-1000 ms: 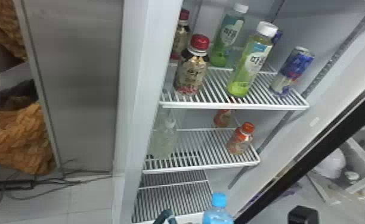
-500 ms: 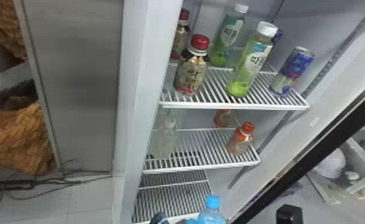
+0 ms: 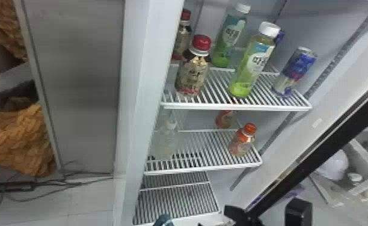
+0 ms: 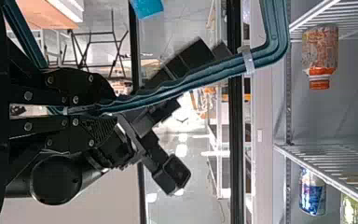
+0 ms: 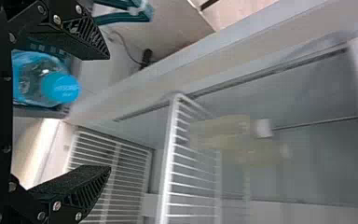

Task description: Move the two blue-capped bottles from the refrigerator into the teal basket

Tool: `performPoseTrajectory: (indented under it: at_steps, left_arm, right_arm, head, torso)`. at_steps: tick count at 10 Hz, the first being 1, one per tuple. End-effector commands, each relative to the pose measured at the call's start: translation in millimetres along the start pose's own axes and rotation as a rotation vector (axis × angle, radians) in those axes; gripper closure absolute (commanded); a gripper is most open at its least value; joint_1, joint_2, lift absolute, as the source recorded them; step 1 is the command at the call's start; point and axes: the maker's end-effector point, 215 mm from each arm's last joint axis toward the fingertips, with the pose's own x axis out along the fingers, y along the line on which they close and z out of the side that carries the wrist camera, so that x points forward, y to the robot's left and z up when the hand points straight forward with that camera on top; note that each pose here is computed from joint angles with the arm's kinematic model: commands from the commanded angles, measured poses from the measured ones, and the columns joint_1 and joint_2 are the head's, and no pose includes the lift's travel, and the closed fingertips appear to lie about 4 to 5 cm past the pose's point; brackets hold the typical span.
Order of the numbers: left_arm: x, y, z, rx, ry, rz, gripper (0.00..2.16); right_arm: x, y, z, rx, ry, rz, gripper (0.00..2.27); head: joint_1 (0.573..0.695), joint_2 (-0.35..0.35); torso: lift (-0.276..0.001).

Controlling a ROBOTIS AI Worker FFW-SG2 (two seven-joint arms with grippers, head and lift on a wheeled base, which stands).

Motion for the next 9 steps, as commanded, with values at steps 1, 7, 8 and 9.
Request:
performPoseTrajectory:
  at_steps: [1, 7, 8, 9]
  left_arm:
    - [0.0, -0.2, 0.9, 0.002, 0.000, 0.000, 1.08]
    - [0.4, -0.2, 2.5, 0.004, -0.005, 0.000, 1.08]
    - [0.8, -0.4, 1.8, 0.004, -0.004, -0.001, 1.08]
    - [0.4, -0.2, 2.5, 0.004, -0.005, 0.000, 1.08]
  right_arm:
    - [-3.1, -0.4, 21.7, -0.052, -0.062, -0.015, 0.20]
    - [-26.8, 9.8, 114.7, -0.176, -0.343, -0.125, 0.21]
    - [-30.6, 8.4, 124.8, -0.182, -0.381, -0.150, 0.21]
    - [-31.7, 2.4, 126.2, -0.179, -0.403, -0.171, 0.21]
  head:
    - [0.695, -0.350]
    - [0.695, -0.350]
    - [0.695, -0.350]
    - [0.695, -0.350]
  torso:
    - [-0.151]
    - [-0.151]
    - [-0.151]
    - [-0.151]
